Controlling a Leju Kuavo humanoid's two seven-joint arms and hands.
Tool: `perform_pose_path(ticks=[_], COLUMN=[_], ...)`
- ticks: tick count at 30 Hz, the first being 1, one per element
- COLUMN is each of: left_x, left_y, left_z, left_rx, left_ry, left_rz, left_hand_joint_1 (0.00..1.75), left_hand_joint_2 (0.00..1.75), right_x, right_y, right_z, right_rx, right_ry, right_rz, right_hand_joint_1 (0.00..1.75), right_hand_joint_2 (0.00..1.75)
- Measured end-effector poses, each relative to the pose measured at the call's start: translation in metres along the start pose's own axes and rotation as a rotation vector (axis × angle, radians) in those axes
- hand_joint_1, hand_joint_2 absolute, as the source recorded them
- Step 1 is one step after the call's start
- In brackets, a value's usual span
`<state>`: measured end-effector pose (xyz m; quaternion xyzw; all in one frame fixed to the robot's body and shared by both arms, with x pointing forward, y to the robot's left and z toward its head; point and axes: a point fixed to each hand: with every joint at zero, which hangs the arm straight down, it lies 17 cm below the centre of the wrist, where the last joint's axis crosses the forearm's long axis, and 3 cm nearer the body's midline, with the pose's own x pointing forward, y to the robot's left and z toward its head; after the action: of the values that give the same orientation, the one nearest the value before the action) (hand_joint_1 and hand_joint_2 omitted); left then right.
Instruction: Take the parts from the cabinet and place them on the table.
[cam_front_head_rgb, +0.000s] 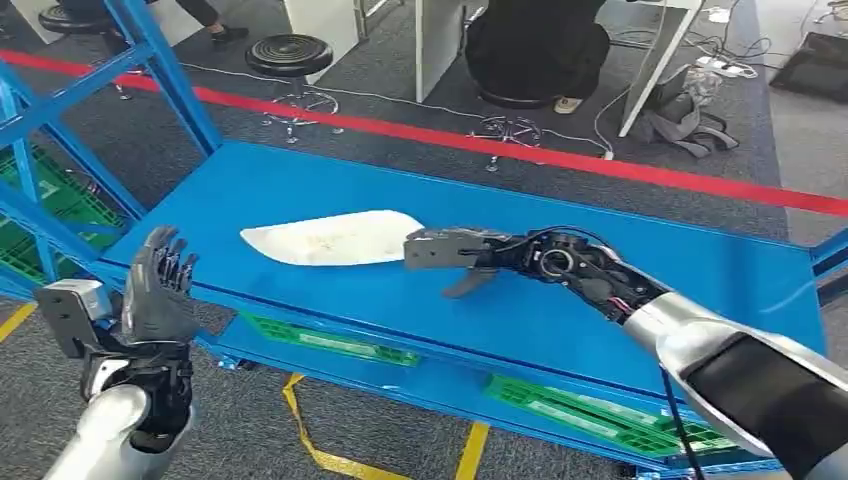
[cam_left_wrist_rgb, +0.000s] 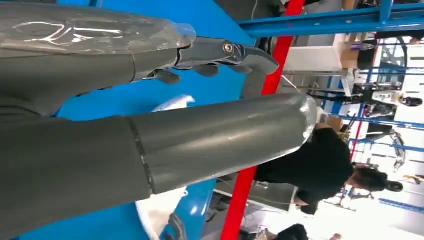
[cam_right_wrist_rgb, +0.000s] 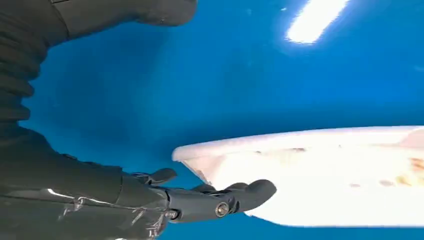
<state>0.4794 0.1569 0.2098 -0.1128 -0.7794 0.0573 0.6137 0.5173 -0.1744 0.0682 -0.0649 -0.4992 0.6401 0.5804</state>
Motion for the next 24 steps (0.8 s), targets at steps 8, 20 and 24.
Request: perform_pose_path(ticks=[8, 20, 24], left_x=[0.002, 0.005, 0.004], left_y=[-0.001, -0.002, -0.002], left_z=[0.0, 0.001, 0.002], left_rx=[-0.004, -0.015, -0.018], left_ry=[-0.011, -0.039, -0.039], left_rz=[0.005, 0.004, -0.002], left_hand_joint_1=[0.0, 0.0, 0.0], left_hand_joint_2=[0.0, 0.0, 0.0], right_x=[-0.017, -0.035, -0.033], right_y=[-0.001, -0.013, -0.021], right_z=[-0.004, -0.007, -0.009], right_rx=[0.011, 0.005, 0.002], right_ry=[0.027, 0.063, 0.071], right_rz=[0.044, 0.105, 0.12], right_hand_joint_1=[0.0, 0.0, 0.0], right_hand_joint_2=[1.75, 1.75, 1.75])
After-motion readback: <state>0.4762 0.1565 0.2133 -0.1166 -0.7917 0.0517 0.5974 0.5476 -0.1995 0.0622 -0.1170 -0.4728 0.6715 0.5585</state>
